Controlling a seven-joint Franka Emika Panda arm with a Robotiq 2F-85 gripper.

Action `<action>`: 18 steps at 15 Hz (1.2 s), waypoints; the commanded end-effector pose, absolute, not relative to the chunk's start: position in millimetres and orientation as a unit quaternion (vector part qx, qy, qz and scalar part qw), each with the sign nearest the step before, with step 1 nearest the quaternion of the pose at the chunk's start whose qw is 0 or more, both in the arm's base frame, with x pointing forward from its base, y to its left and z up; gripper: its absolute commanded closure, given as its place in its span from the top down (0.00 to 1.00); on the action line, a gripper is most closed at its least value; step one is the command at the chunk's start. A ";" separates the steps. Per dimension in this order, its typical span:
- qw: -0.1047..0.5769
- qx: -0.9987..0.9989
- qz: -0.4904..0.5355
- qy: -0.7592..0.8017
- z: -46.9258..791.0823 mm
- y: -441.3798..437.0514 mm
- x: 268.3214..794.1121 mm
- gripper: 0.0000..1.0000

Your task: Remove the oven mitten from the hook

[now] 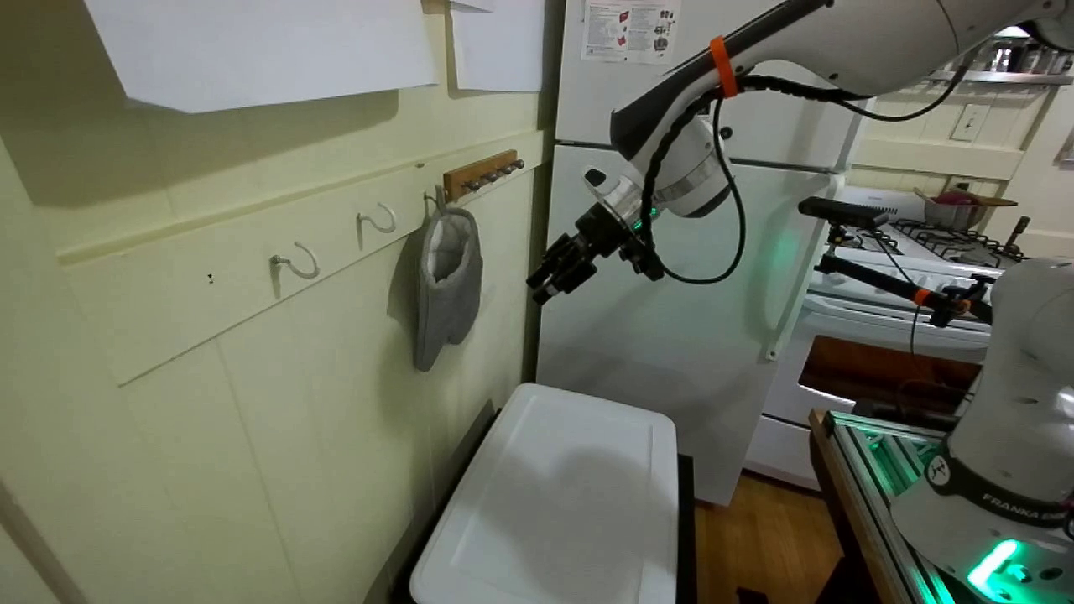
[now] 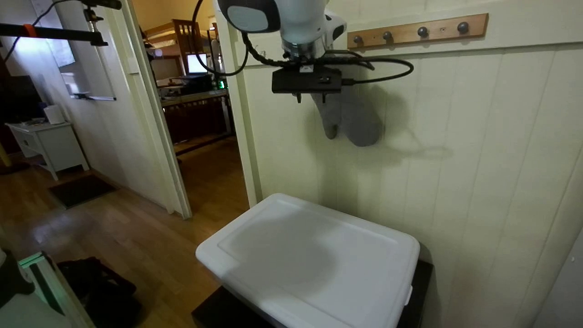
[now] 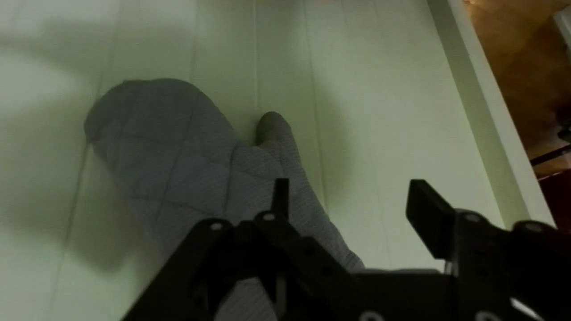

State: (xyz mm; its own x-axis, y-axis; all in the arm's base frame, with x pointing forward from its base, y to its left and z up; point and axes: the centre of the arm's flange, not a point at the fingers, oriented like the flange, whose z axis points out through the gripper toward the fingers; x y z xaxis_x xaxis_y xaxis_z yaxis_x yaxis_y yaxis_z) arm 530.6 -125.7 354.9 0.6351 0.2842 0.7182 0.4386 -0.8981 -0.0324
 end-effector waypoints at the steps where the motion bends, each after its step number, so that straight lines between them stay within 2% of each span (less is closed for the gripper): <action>1: 0.092 -0.886 -0.426 -0.158 330.6 -124.7 522.7 1.00; 6: 0.076 -0.864 -0.480 -0.134 321.0 -127.5 510.3 1.00; 18: 0.056 -0.799 -0.552 -0.233 297.2 -146.4 521.4 1.00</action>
State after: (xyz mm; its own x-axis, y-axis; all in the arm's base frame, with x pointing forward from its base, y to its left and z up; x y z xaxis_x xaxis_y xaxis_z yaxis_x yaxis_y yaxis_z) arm 518.5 -136.5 307.7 0.3403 0.2773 0.8985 0.3999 -0.9075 0.1286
